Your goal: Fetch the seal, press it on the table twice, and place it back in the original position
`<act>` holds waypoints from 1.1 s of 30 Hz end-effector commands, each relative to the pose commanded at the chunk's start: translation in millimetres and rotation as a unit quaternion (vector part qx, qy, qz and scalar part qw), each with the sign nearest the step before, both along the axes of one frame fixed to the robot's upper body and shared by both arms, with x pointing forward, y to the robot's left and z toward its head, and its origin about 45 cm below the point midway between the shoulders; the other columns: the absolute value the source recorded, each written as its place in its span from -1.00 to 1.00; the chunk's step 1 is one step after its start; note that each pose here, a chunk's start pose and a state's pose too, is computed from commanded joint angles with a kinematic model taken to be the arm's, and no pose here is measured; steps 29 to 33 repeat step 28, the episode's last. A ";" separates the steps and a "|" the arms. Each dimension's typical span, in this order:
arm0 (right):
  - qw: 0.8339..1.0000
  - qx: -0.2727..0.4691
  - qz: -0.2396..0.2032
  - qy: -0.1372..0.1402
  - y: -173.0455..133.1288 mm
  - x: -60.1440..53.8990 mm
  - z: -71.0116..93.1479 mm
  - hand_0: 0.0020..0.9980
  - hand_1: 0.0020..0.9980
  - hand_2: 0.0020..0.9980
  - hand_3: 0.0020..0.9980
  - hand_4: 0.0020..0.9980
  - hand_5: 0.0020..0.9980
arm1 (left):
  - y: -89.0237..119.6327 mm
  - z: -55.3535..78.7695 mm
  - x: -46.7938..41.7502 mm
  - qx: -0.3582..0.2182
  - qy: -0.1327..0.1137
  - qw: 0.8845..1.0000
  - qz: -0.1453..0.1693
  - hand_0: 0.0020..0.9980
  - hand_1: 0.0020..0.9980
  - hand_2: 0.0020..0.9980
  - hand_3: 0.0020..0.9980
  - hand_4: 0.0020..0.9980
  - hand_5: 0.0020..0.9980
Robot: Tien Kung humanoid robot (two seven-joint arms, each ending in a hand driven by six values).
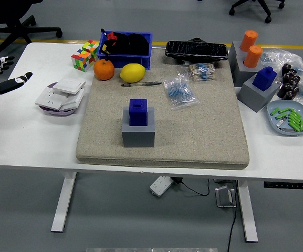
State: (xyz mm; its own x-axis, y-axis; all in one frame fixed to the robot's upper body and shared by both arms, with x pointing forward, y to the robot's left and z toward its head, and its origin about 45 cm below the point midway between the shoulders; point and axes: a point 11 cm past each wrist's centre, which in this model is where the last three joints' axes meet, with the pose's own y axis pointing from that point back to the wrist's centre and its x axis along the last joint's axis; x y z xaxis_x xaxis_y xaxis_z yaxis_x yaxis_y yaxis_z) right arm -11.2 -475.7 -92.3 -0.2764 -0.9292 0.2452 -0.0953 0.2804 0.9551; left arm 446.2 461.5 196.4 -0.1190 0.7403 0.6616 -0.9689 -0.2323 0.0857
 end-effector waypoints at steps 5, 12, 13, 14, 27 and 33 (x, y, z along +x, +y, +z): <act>1.000 0.001 0.000 -0.001 0.8 0.6 -0.3 0.47 0.37 0.31 0.24 0.45 0.04 | 1.9 0.4 -0.3 0.000 0.000 1.000 0.004 0.80 0.79 0.77 0.77 0.67 -0.12; 1.000 -0.001 0.001 -0.002 -0.7 2.0 0.4 0.47 0.37 0.31 0.24 0.45 0.04 | 1.9 0.8 0.1 -0.002 -0.001 1.000 0.005 0.80 0.79 0.76 0.77 0.67 -0.12; 1.000 -0.001 0.000 -0.002 -1.1 2.1 0.6 0.47 0.37 0.31 0.24 0.45 0.04 | 1.6 1.1 0.4 -0.002 -0.002 1.000 0.005 0.80 0.79 0.76 0.77 0.67 -0.12; 1.000 -0.002 0.000 -0.002 -1.6 2.5 0.8 0.47 0.37 0.31 0.24 0.45 0.04 | 1.4 1.6 0.7 -0.003 -0.003 1.000 0.005 0.80 0.79 0.76 0.77 0.67 -0.12; 1.000 -0.002 -0.002 -0.007 -2.1 6.0 1.2 0.47 0.37 0.31 0.24 0.45 0.04 | 0.5 4.2 3.1 -0.005 -0.006 1.000 0.008 0.79 0.79 0.76 0.77 0.66 -0.12; 1.000 -0.002 -0.002 -0.007 -2.3 6.2 1.3 0.47 0.37 0.31 0.24 0.45 0.04 | 0.2 4.4 3.3 -0.005 -0.007 1.000 0.008 0.79 0.79 0.76 0.77 0.66 -0.12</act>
